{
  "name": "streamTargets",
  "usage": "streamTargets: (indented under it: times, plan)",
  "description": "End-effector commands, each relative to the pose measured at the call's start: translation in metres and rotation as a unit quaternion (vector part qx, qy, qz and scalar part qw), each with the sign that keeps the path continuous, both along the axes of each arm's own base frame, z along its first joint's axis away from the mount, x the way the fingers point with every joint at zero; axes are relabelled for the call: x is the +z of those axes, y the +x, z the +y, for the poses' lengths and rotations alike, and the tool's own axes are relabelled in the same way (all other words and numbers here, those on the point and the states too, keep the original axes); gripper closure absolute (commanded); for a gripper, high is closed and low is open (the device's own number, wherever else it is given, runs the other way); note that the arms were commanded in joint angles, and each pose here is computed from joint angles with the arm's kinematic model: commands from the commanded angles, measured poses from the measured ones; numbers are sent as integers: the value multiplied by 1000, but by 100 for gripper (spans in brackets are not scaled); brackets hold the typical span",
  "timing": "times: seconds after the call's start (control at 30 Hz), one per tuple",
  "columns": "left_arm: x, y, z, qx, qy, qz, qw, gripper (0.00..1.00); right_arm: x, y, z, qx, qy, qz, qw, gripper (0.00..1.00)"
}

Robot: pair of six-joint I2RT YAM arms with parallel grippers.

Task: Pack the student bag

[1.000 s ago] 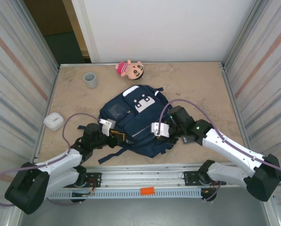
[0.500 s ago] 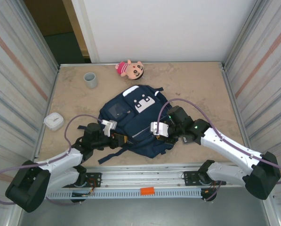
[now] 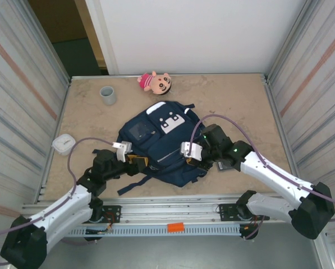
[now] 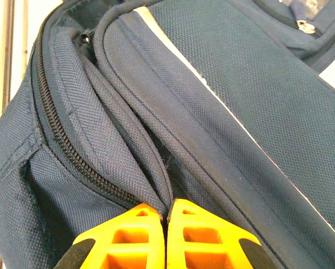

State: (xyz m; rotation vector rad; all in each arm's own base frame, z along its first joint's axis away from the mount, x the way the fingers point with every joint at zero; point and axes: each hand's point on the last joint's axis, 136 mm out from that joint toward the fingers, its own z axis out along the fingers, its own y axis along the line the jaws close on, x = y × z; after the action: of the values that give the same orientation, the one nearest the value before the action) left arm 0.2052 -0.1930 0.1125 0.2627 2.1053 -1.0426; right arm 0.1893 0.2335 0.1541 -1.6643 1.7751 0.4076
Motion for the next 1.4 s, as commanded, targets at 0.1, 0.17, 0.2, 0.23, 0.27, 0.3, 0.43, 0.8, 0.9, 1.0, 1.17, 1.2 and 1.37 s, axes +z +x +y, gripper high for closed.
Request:
streamTargets:
  times: [0.1,0.17,0.2,0.23,0.27,0.3,0.43,0.8,0.9,1.0,1.17,1.2,1.37]
  plan:
    - [-26,-12,7,-8,30,19,999,40,49,19,9,-26,92,-37,995,100]
    - [-23,-13,2,-19,17,14,1000,39,48,19,9,-25,91,-33,995,100]
    - [-22,-13,0,-25,13,11,1000,39,47,18,9,-23,91,-31,995,100]
    - [-20,-12,-2,-28,10,9,1000,38,47,18,10,-22,91,-28,995,100]
    - [-19,-10,-3,-30,11,6,999,38,46,17,10,-20,91,-27,995,100]
    - [-19,-8,-4,-30,12,5,999,37,46,17,10,-19,91,-25,995,100]
    - [-17,-1,-11,-42,17,4,999,38,39,12,10,-12,80,-8,997,98]
    - [-1,22,-5,18,17,-1,1000,39,39,19,-1,-58,41,-56,996,41]
    - [-1,22,3,37,25,-1,999,39,23,14,5,-29,3,-60,998,41]
    - [-4,20,12,58,37,2,998,39,4,3,15,15,-42,-74,996,41]
    - [-5,16,19,69,39,-2,997,38,-20,7,28,46,-85,-122,988,40]
    - [-5,15,20,69,38,-2,997,38,-23,12,30,42,-87,-130,987,40]
    - [-7,13,23,72,42,2,996,38,-43,13,36,72,-117,-130,982,41]
